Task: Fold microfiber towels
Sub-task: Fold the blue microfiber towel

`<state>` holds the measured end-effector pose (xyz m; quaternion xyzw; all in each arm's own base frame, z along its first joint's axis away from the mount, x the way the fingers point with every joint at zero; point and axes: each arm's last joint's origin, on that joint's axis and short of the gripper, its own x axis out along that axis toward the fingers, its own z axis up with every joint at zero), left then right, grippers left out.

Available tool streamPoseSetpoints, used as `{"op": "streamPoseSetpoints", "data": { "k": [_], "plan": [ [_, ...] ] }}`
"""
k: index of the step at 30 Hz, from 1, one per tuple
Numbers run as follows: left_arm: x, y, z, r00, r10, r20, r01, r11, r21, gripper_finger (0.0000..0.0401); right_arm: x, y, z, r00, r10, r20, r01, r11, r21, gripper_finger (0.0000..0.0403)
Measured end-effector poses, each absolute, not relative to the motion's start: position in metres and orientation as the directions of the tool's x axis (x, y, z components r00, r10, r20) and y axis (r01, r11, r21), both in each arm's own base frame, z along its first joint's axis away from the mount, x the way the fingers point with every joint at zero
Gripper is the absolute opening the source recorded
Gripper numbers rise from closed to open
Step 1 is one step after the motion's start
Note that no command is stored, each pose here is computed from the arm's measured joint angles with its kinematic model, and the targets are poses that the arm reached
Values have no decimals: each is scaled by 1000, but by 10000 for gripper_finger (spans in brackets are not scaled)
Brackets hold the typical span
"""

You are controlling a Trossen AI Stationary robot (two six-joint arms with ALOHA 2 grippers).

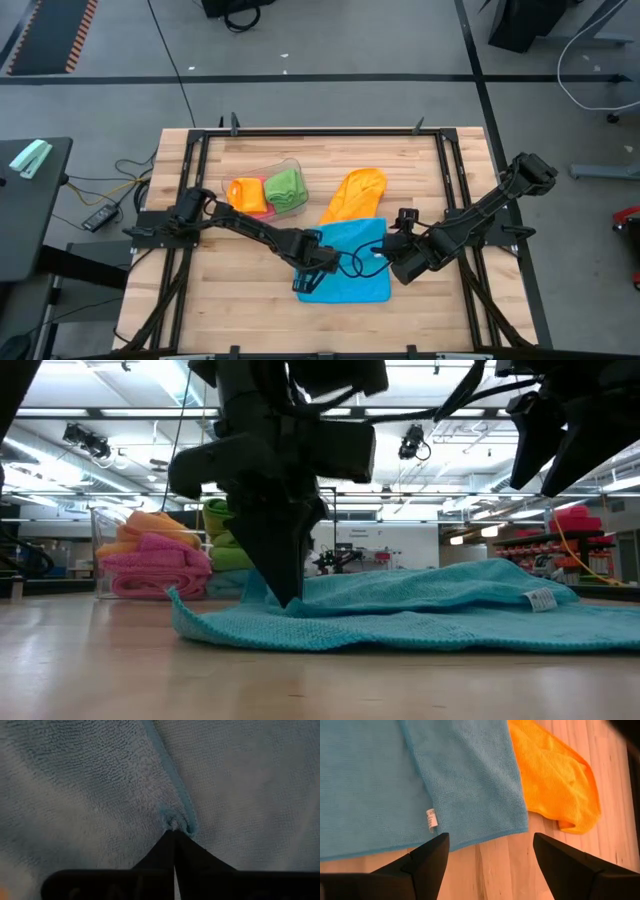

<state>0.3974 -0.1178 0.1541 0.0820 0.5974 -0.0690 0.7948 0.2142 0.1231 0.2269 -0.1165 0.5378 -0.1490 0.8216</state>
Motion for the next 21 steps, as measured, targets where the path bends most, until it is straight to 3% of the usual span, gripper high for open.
{"op": "streamPoseSetpoints", "data": {
  "k": [3, 9, 14, 21],
  "plan": [
    [395, -122, 168, 301, 21, -953, 210, 974, 88, 7, 215, 126, 227, 397, -356, -846, 92, 933, -349, 298],
    [385, -130, 191, 350, 208, -913, 163, 947, 278, 12, 218, 134, 218, 472, -303, -828, 37, 945, -325, 298],
    [376, -133, 190, 299, 280, -912, 148, 931, 334, 7, 213, 139, 189, 557, -271, -785, -25, 939, -342, 298],
    [370, -138, 190, 279, 299, -912, 131, 929, 345, 14, 208, 135, 168, 609, -283, -741, 21, 940, -341, 298]
  ]
}}
